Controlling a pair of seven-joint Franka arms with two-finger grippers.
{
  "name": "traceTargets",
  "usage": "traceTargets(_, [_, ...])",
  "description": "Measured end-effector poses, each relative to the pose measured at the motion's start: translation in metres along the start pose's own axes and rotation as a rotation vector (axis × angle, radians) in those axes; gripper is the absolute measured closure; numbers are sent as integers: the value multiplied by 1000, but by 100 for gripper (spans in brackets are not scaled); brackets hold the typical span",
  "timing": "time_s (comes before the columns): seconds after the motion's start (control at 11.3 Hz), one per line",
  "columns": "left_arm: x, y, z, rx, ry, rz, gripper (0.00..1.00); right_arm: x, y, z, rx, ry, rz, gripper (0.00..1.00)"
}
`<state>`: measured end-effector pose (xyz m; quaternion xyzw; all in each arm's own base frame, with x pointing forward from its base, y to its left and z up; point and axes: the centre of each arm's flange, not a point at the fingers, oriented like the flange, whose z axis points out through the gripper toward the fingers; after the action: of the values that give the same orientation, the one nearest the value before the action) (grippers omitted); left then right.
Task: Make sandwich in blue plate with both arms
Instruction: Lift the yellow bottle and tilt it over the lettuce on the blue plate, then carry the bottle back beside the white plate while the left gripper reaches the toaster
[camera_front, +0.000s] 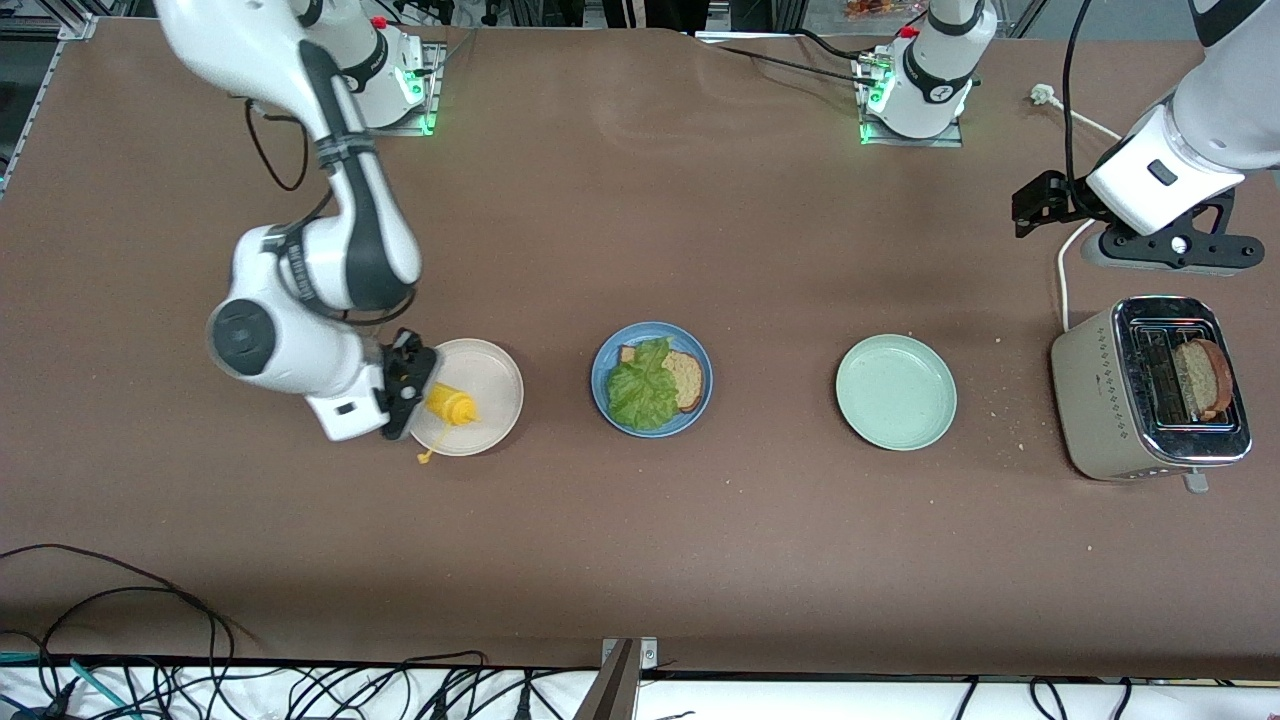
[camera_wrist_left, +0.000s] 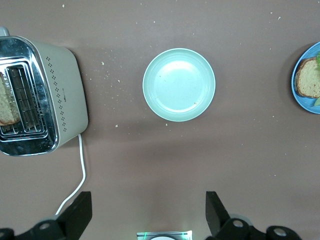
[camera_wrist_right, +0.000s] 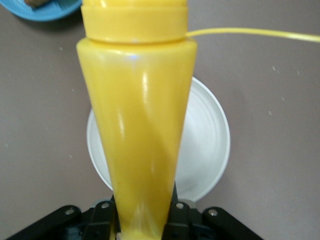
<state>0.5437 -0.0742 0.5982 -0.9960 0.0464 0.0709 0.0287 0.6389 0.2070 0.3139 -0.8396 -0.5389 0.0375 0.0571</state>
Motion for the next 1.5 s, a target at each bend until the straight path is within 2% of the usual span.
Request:
traceTargets(0.35, [0, 0, 0, 0, -1, 0, 0, 84, -92, 2, -176, -211, -32, 66])
traceTargets(0.53, [0, 0, 0, 0, -1, 0, 0, 117, -142, 16, -266, -338, -66, 66])
traceTargets(0.71, [0, 0, 1, 0, -1, 0, 0, 145, -181, 32, -351, -441, -85, 66])
traceTargets(0.97, [0, 0, 1, 0, -1, 0, 0, 170, -209, 64, -457, -547, -99, 66])
traceTargets(1.24, [1, -2, 1, -1, -2, -4, 0, 170, -204, 105, -542, -637, -106, 66])
traceTargets(1.33, [1, -6, 1, -1, -2, -10, 0, 169, -201, 116, -568, -661, -106, 66])
traceTargets(1.5, [1, -12, 1, -3, -3, -21, 0, 170, -203, 126, -584, -673, -110, 66])
